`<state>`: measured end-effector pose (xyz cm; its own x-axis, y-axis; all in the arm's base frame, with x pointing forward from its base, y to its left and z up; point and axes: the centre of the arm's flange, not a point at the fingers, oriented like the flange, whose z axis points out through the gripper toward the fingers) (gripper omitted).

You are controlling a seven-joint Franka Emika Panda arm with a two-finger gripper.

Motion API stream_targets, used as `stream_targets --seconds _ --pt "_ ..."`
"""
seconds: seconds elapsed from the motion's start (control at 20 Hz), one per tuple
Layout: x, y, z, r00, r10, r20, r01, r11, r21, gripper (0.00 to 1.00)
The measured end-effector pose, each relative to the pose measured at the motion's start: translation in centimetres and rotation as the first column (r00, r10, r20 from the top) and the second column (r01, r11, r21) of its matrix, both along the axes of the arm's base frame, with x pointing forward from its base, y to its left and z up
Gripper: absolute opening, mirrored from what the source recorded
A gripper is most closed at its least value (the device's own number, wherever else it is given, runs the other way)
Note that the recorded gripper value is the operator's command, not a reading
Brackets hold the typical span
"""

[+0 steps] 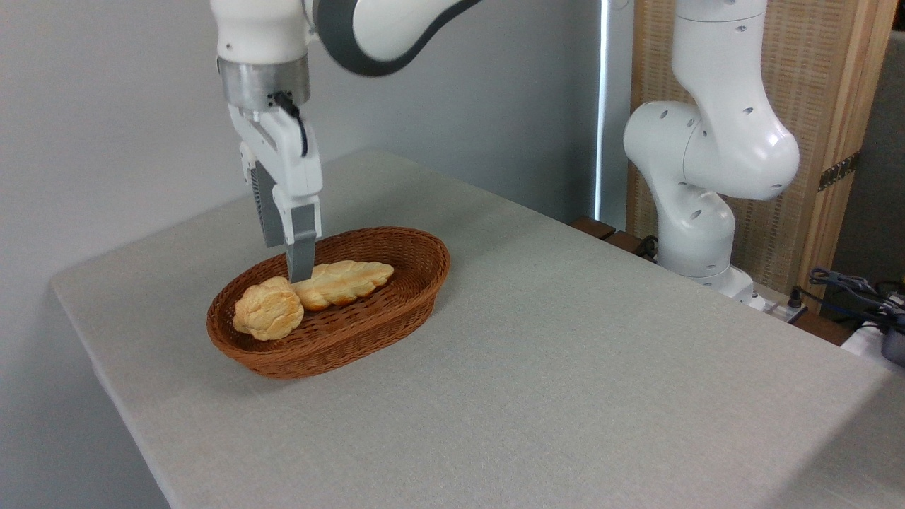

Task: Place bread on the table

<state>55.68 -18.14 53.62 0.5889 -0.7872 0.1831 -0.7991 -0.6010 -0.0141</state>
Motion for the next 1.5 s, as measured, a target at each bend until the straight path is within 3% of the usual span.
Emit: stream_targets --seconds 0.15,0.3,0.75,1.05,1.1,1.2,1.5 --pt "-0.3 -0.7 -1.8 0.999 0.009 -0.046 -0.011 0.999 -0.049 1.0" --pt "-0.2 -1.3 -3.7 0.999 0.028 -0.036 -0.032 0.995 -0.099 1.0" --pt "0.7 -2.1 -6.4 0.999 0.04 -0.009 -0.041 0.991 -0.128 0.99" --pt "1.2 -2.7 -7.9 0.999 0.035 -0.015 -0.037 0.99 -0.134 0.61" --pt "1.3 -2.7 -8.1 0.999 0.035 -0.015 -0.037 0.99 -0.136 0.45" --pt "1.5 -2.7 -8.5 0.999 0.039 -0.009 -0.04 0.989 -0.139 0.24" --pt "1.8 -2.7 -9.2 0.999 0.042 -0.013 -0.043 0.989 -0.142 0.24"
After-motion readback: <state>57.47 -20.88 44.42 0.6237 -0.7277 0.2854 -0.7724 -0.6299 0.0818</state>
